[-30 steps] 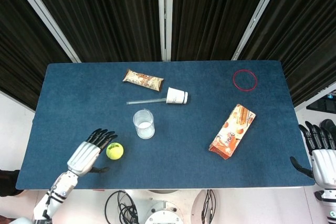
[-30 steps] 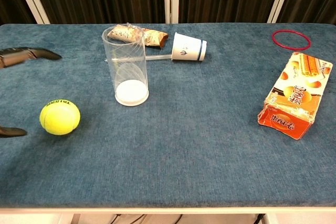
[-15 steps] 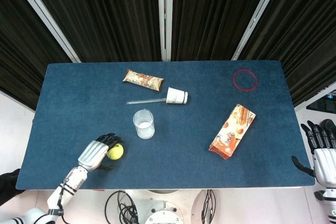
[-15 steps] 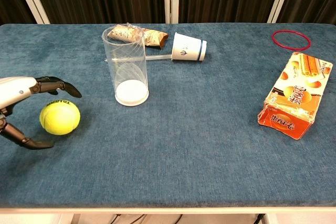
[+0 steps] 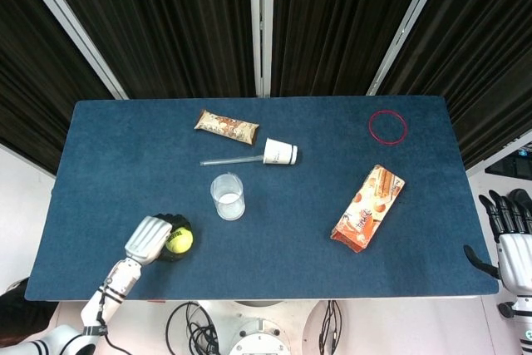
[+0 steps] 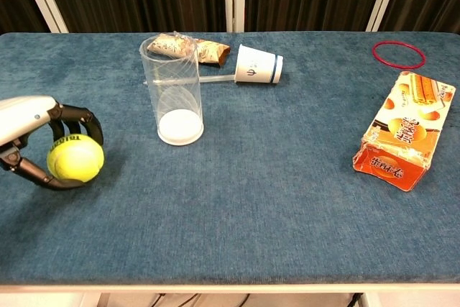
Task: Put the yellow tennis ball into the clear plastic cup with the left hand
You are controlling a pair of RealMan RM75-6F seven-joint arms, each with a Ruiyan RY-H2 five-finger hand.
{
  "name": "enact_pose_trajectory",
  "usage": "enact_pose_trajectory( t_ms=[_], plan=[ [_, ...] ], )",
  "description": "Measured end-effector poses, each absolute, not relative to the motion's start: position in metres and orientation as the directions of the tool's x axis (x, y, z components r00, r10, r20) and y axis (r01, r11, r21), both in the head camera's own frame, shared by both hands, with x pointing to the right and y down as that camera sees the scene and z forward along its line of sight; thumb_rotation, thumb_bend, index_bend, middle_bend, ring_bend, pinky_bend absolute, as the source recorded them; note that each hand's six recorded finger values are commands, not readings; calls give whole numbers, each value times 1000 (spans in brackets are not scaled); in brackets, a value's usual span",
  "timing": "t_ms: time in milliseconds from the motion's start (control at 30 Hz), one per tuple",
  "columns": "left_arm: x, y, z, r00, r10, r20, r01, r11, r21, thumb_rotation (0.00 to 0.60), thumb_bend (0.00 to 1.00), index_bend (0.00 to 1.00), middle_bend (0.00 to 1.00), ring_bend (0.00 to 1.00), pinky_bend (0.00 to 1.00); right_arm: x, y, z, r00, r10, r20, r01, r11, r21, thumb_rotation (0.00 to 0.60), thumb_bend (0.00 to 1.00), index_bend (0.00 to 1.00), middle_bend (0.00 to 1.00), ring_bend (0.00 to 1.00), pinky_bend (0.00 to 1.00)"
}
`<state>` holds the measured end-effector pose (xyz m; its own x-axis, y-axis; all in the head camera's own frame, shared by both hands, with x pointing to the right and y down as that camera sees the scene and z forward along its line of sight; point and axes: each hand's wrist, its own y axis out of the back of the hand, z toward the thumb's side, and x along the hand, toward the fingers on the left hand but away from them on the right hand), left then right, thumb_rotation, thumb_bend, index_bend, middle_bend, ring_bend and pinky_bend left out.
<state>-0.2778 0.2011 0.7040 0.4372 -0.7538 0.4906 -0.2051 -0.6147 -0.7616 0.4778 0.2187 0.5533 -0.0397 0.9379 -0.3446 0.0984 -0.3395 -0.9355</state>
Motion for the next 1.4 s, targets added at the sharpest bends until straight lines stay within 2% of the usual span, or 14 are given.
enact_pose_trajectory(
  t_ms=[167,333,500,633,1033,1400],
  plan=[
    [-286,182,679,414,-805,426,-232,-545,-805,600,204,456,493,443,519,479,218,552,-40,940,-339,98,-334,-937,600,199,0,0,0,0],
    [-296,151,642,380,-859,343,-260,-455,-852,600,202,456,494,440,520,477,217,552,-33,941,-337,100,-332,-938,600,200,0,0,0,0],
    [-286,125,613,398,-871,288,-271,-412,-870,600,201,456,494,440,522,473,215,552,-24,941,-338,96,-334,-938,600,200,0,0,0,0],
    [-261,106,601,436,-858,272,-302,-424,-854,600,201,456,494,440,527,468,215,550,-10,943,-332,93,-329,-940,600,200,0,0,0,0],
    [-195,91,621,539,-783,311,-328,-535,-779,600,210,456,494,440,541,469,215,547,-20,945,-328,91,-325,-941,600,204,0,0,0,0],
    [-170,79,632,547,-782,299,-323,-527,-786,600,210,456,490,438,541,473,217,553,-30,939,-344,95,-340,-936,600,204,0,0,0,0]
  ],
)
